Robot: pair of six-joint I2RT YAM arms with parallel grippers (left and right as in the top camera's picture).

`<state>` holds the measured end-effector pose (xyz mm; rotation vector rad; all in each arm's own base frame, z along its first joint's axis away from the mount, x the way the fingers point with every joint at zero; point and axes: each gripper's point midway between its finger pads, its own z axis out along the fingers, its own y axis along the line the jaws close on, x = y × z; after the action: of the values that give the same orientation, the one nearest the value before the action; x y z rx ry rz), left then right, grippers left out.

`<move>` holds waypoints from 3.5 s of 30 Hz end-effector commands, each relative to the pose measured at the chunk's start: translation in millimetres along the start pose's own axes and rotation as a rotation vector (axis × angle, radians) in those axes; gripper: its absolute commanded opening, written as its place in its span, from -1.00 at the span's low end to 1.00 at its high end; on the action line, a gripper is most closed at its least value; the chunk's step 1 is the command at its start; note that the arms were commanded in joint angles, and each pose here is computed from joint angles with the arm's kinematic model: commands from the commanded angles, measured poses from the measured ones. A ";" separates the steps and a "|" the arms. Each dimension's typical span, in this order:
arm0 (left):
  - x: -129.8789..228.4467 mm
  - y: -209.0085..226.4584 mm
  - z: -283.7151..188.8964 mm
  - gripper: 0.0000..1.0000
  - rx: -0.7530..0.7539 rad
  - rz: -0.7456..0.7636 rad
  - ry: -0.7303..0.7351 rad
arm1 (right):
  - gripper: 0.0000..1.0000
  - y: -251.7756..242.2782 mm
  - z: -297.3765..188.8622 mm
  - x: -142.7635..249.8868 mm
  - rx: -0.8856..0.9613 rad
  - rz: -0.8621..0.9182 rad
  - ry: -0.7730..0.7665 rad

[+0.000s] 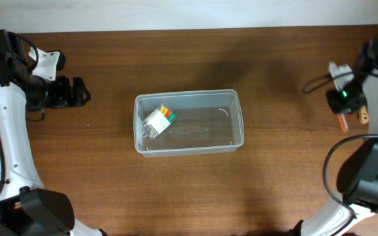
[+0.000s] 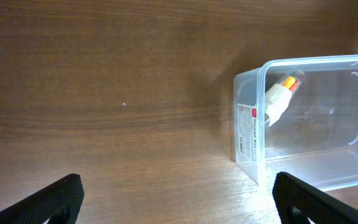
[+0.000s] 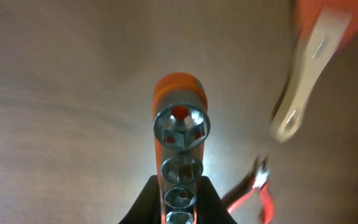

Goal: Pack container
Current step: 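Lift the socket rail and carry it left over the container, then lower the socket rail into the container and open the right gripper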

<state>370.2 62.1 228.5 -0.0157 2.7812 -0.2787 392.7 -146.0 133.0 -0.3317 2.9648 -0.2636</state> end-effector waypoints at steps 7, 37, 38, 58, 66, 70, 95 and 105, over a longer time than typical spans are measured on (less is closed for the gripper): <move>-5.7 -0.5 -3.7 0.99 0.009 -0.009 -0.021 | -0.92 100.0 -90.2 -97.0 0.052 -0.420 -0.242; -5.8 -0.6 -3.7 0.99 0.009 -0.009 -0.021 | -0.70 343.6 -117.8 -78.1 -0.232 -1.017 -0.329; -5.8 -0.5 -3.7 0.98 0.009 -0.009 -0.021 | -0.70 344.5 -113.4 -76.9 -0.236 -1.019 -0.317; -5.7 -0.5 -3.7 0.99 0.009 -0.009 -0.021 | -0.73 369.2 -20.3 -71.3 -0.314 -1.036 -0.137; -5.8 -0.5 -3.7 0.99 0.009 -0.009 -0.021 | -0.72 378.0 8.2 -64.3 -0.356 -1.038 -0.072; -5.8 -0.5 -3.7 0.99 0.009 -0.009 -0.021 | -0.72 379.6 16.6 -62.9 -0.361 -1.038 -0.057; -5.7 -0.5 -3.7 0.99 0.009 -0.009 -0.021 | -0.51 387.4 41.1 -50.0 -0.412 -1.032 0.005; -5.7 -0.5 -3.7 0.99 0.009 -0.009 -0.021 | 0.72 374.5 -29.9 -80.2 -0.378 -0.988 -0.075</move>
<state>370.1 62.0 228.5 -0.0163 2.7816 -0.2790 371.2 229.8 61.7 -1.8286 2.5637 0.2357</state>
